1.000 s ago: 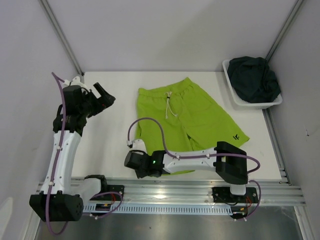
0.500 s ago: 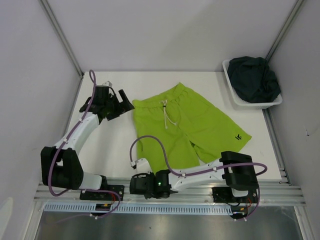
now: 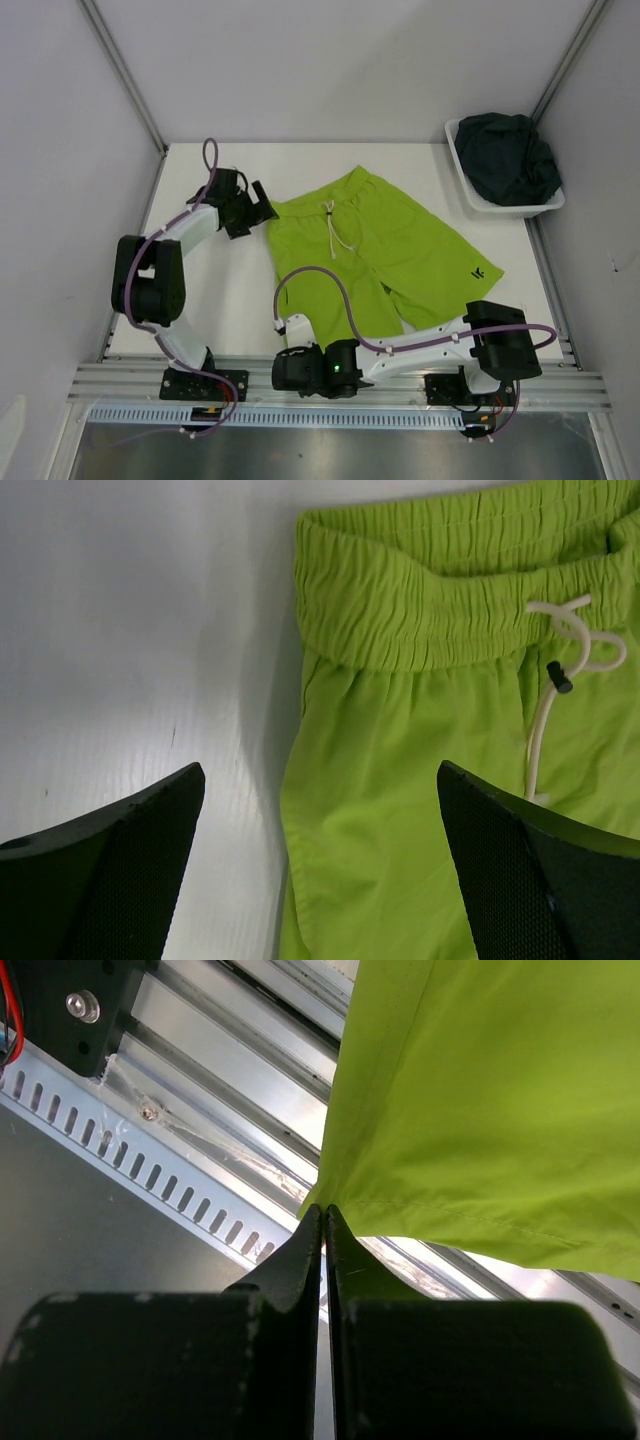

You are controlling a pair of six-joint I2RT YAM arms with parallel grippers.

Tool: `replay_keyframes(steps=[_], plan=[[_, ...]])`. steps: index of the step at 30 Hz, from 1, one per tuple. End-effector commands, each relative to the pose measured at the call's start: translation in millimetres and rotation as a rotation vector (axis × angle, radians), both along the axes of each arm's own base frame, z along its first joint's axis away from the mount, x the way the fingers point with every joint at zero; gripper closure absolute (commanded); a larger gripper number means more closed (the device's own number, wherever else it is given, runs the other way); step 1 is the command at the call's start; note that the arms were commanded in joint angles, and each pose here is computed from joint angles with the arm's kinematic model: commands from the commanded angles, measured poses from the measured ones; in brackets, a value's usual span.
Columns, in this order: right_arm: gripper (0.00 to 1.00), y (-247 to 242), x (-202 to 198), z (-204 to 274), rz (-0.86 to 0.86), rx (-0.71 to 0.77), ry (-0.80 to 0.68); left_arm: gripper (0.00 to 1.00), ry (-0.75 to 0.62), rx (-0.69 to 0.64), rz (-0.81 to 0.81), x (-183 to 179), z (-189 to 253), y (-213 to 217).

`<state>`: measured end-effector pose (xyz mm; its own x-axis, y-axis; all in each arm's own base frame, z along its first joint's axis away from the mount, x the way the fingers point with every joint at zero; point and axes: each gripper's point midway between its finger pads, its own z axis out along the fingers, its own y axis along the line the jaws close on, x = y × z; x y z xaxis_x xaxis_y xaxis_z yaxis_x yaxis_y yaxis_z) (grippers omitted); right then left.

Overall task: Fold and stack the shorts
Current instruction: Fold the shorts

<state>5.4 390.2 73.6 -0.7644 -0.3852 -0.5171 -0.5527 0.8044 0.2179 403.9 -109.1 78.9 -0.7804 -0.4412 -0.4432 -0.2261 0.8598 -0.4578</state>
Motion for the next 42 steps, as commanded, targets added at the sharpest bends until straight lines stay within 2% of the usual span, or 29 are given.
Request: replay_keyframes(steps=[1,8,13,17,22,25,26,28,29,30,31,38,42], plan=[[1.00,-4,-1,16,-0.013,0.036,-0.025,0.01,-0.076,-0.028,0.010,38,18,-9],[1.00,-9,0,18,-0.028,0.046,-0.028,0.11,-0.082,-0.129,0.017,59,5,-26],[1.00,-12,2,18,-0.041,0.053,-0.029,0.19,-0.047,-0.173,0.049,57,-13,-27],[1.00,-14,1,16,-0.045,0.055,-0.025,0.22,-0.115,-0.238,0.081,58,-11,-23],[1.00,-12,1,15,-0.044,0.060,-0.021,0.28,-0.094,-0.280,0.070,59,-19,-28],[1.00,-10,0,16,-0.038,0.067,-0.014,0.40,-0.098,-0.295,0.073,63,-23,-30],[1.00,-9,-3,16,-0.028,0.070,-0.007,0.51,-0.107,-0.296,0.072,68,-21,-31],[1.00,-5,-6,18,0.002,0.070,-0.011,0.63,-0.090,-0.281,0.074,71,-24,-29],[1.00,-3,-12,19,0.026,0.068,-0.007,0.82,-0.097,-0.265,0.063,75,-21,-29],[1.00,-2,-13,20,0.054,0.063,-0.018,0.90,-0.104,-0.248,0.065,81,-17,-26],[1.00,2,-17,26,0.076,0.066,-0.023,1.00,-0.054,-0.211,0.081,75,-26,-21],[1.00,21,-44,36,0.202,0.039,-0.070,1.00,-0.033,-0.025,0.116,85,-2,10],[1.00,23,-44,43,0.213,0.047,-0.080,1.00,-0.029,-0.011,0.138,85,12,22]])
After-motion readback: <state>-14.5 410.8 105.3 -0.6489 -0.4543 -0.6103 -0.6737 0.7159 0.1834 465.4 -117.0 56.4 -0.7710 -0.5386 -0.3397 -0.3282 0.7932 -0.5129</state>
